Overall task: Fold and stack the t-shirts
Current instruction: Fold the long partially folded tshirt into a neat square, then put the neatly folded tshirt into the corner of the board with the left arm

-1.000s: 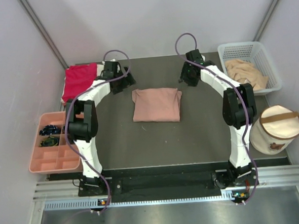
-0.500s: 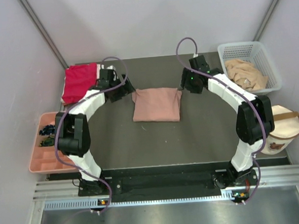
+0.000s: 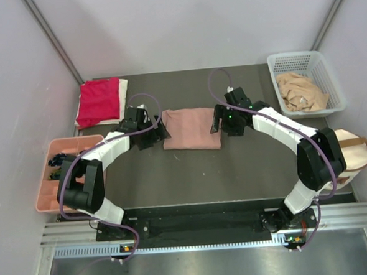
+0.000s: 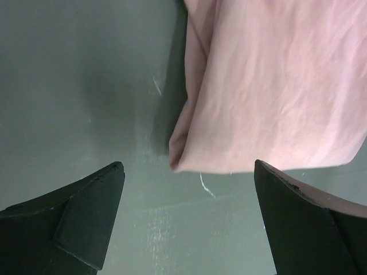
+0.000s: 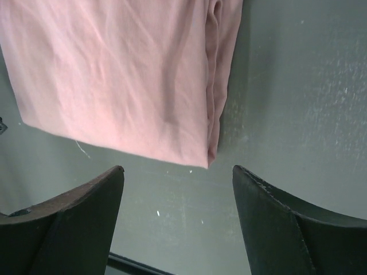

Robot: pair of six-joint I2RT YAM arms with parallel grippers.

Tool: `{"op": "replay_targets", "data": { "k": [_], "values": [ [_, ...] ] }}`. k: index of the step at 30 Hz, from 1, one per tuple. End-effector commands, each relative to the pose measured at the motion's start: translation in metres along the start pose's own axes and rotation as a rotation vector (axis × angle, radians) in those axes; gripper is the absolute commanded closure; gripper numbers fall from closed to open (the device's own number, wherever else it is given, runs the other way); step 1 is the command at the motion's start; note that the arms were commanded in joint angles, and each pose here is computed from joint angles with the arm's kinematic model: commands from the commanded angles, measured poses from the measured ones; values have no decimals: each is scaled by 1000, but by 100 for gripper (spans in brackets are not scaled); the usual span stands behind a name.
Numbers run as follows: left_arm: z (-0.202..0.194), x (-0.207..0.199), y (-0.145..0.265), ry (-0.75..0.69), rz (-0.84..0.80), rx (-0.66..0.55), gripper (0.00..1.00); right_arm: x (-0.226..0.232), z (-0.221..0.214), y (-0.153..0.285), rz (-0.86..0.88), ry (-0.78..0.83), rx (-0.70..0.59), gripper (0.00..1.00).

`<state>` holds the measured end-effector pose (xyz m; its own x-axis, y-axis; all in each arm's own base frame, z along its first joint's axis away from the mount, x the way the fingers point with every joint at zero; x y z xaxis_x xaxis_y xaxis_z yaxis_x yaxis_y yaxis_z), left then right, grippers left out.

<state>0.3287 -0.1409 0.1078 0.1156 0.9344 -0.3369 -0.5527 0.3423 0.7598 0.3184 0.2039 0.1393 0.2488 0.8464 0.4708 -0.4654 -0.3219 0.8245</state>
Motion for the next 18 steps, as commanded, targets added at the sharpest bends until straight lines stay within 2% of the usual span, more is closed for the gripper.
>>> {"op": "replay_targets", "data": {
  "k": [1,11,18],
  "values": [
    [-3,-9,9,1,-19,-52,1,8,3,11,31,0,-51,24],
    [-44,-26,13,23,-29,-13,1,2,-4,21,15,-10,-44,24],
    [-54,-25,1,54,4,-11,1,-8,-13,30,8,-21,-41,24]
  ]
}}
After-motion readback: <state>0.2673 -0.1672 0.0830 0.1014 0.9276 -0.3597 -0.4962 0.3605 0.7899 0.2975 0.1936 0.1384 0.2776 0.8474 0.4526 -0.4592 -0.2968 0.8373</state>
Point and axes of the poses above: each gripper's point midway between its finger pads, its own y axis back along the fingers, its own x axis along the line the jaws close on, z = x × y, the point moved 4 cm from there along y, back along the fingers, and after that the axes turned 15 degrees about -y, right-handed, at the moved point
